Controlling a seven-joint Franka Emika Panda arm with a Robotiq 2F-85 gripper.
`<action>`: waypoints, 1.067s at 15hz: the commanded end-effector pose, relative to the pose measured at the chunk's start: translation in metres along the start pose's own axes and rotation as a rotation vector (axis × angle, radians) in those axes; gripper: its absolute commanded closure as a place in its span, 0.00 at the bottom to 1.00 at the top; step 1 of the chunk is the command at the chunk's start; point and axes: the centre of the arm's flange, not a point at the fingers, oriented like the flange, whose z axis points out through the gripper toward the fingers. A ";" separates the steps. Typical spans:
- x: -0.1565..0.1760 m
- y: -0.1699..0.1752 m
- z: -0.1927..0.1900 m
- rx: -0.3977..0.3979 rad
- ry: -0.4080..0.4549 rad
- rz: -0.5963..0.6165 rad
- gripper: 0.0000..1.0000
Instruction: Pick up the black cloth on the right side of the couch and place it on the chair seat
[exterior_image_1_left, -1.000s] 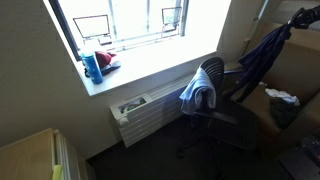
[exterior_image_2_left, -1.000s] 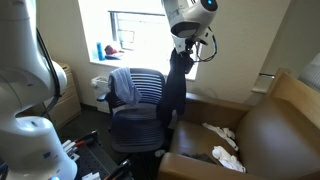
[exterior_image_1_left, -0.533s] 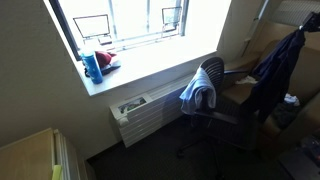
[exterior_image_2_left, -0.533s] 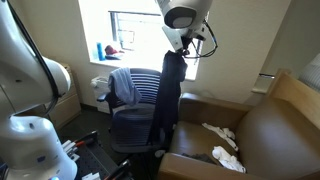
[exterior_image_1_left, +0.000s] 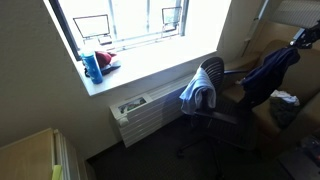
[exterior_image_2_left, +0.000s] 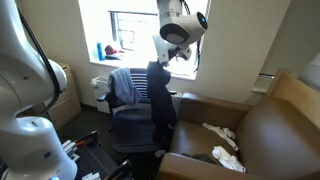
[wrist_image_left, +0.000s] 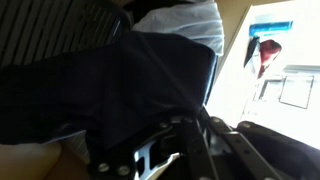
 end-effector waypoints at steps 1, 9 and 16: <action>-0.001 0.002 0.043 0.082 -0.173 0.070 0.98; -0.093 -0.020 0.176 0.282 -0.413 -0.137 0.98; -0.066 -0.007 0.218 0.277 -0.281 -0.535 0.98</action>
